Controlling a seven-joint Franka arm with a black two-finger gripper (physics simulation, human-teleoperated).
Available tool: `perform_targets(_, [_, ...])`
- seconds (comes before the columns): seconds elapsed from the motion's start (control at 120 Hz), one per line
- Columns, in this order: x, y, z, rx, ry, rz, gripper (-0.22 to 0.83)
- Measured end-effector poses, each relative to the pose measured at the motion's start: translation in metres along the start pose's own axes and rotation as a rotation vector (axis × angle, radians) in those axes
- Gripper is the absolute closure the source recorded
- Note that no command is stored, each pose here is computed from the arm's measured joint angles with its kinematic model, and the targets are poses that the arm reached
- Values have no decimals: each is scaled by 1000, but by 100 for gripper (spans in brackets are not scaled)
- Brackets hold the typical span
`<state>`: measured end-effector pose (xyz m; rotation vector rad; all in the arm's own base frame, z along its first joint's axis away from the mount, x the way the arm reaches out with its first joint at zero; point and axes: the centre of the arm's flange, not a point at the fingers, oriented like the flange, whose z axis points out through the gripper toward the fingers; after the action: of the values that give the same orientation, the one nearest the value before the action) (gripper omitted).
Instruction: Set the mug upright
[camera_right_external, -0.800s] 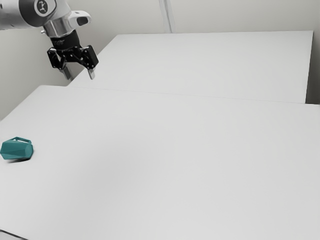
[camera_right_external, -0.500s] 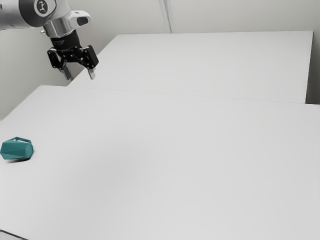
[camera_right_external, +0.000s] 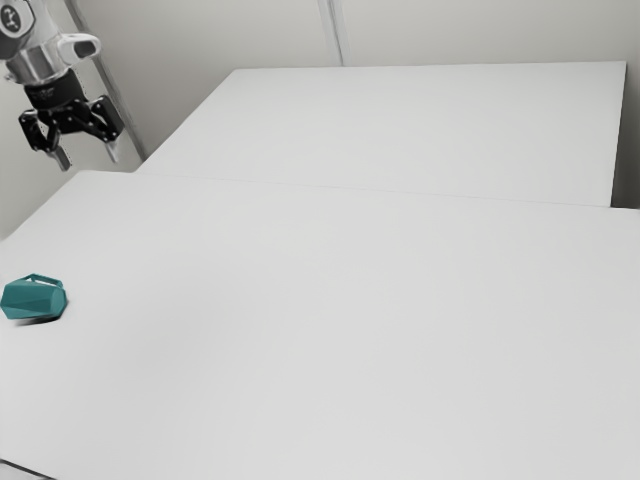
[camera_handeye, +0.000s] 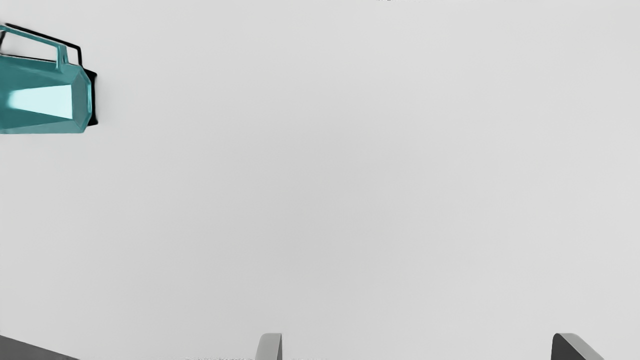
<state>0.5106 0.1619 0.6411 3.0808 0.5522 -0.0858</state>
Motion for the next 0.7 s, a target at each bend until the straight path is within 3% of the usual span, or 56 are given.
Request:
perform_targets(0.25, [22,-133,25,-82,-25,-175,2])
perform_targets(0.508, [63,-177,50,-142,-17,-122,2])
perform_targets(0.7, [68,-255,101,-276,-40,-181,2])
